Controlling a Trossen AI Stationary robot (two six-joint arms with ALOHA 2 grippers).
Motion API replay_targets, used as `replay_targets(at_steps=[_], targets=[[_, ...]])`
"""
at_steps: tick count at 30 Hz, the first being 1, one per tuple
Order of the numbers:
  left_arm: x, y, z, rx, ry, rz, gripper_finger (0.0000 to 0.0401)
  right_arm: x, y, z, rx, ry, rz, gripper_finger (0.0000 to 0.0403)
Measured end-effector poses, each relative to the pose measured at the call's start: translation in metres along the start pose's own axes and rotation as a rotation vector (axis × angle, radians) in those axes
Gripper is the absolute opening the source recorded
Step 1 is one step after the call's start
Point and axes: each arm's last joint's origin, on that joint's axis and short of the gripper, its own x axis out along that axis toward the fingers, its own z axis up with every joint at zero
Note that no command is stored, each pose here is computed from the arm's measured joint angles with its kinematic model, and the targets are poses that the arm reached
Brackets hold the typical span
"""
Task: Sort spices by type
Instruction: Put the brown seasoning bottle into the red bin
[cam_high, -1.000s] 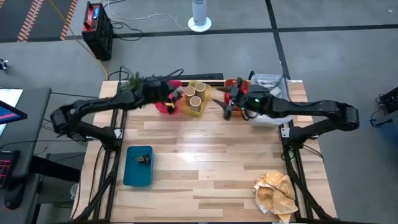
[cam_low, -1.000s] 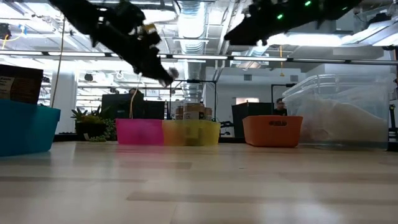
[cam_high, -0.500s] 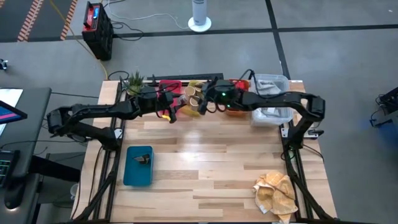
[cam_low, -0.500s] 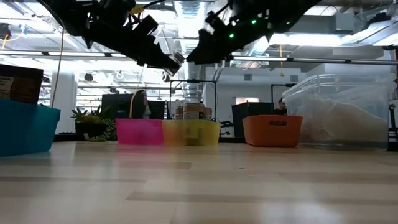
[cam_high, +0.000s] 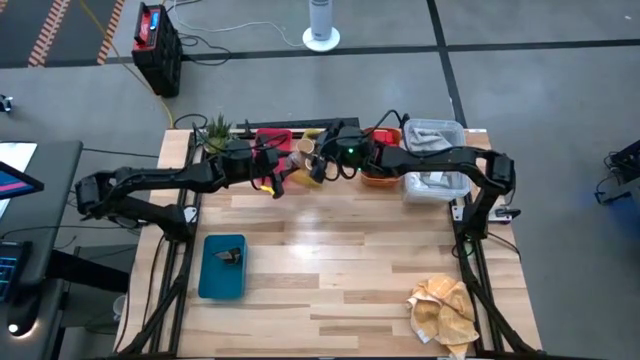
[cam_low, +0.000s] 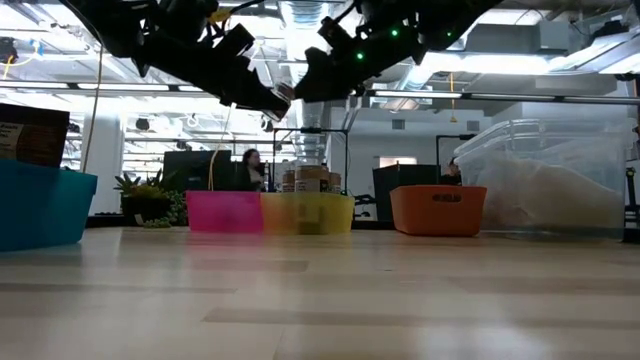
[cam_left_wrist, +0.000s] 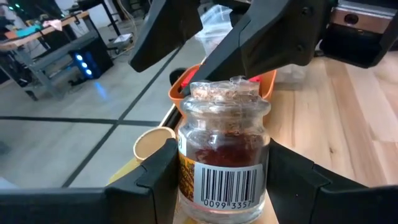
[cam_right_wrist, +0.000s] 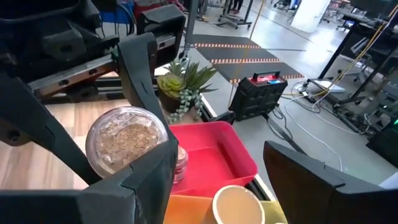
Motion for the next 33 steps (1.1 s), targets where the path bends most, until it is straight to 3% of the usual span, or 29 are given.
replay_targets(at_steps=[16,23,29,33], targets=[[0.0002,-0.0008,-0.0008,-0.046,0.004,-0.021,0.0205,-0.0003,0.0032,0.0024,0.011,-0.016,0.032,0.0276],[0.0002,-0.0013,-0.0031,-0.065,0.029,-0.023,0.0189,-0.0002,0.0040,0.0009,0.023,-0.003,0.057,0.0276],[0.0002,-0.0010,-0.0036,-0.069,0.035,-0.016,0.0223,-0.0002,0.0042,0.0008,0.023,-0.004,0.065,0.0276],[0.0000,-0.0005,-0.0031,-0.053,0.035,-0.009,0.0223,-0.0002,0.0051,0.0002,0.022,-0.001,0.071,0.0276]])
